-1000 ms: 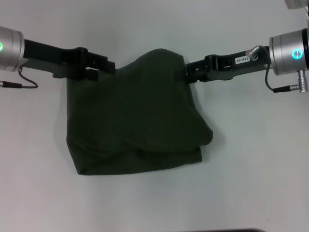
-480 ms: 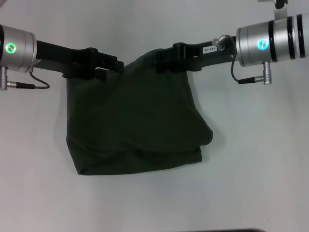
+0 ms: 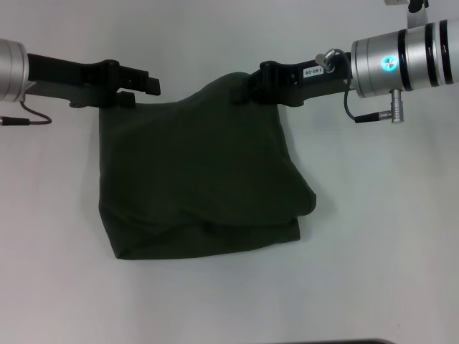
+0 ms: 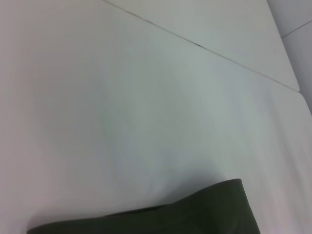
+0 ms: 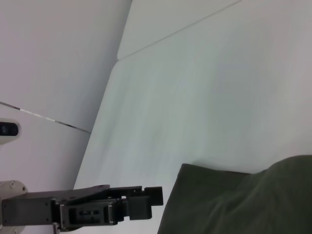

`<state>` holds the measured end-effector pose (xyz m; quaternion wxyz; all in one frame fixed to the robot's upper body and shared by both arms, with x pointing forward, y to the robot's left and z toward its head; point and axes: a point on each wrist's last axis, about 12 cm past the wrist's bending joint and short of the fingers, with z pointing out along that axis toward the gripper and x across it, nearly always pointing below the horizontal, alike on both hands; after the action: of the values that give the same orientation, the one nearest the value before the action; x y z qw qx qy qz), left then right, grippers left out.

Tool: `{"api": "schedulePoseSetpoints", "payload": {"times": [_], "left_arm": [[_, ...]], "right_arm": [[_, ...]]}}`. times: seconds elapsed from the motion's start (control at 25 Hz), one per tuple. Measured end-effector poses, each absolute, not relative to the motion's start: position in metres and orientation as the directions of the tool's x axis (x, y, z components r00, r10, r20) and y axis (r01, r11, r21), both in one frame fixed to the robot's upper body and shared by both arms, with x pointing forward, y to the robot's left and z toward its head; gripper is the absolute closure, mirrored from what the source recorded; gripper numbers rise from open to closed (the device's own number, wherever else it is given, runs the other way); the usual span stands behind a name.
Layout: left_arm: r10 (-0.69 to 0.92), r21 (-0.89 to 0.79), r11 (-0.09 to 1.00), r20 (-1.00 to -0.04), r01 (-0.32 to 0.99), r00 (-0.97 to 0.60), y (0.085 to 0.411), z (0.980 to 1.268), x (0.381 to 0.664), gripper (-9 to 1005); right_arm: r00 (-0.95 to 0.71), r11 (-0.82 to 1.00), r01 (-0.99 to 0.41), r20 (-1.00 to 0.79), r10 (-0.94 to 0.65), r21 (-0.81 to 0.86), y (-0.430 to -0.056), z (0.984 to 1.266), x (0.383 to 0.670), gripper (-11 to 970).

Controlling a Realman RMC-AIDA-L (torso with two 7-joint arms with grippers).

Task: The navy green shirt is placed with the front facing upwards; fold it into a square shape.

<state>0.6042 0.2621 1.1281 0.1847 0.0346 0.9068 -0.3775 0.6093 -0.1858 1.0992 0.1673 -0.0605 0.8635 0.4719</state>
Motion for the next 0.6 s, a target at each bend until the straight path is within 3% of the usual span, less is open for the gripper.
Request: {"api": "schedulePoseSetpoints", "payload": {"times": [0.32,0.6], "left_arm": [[-0.073,-0.666,0.716,-0.371,0.211,-0.926,0.261,1.13,0.607,370],[-0.076,-0.665,0.719,-0.368,0.205,-0.927,0.262,1.128,0.605,370]], "right_arm": [[-0.939,0.609,-0.194,-0.326,0.112,0.769,-0.174,1.083,0.616,956],[-0.933,0.704,-0.208,-0.354,0.065,0.679,-0.157,1.068,0.619,957]]}}
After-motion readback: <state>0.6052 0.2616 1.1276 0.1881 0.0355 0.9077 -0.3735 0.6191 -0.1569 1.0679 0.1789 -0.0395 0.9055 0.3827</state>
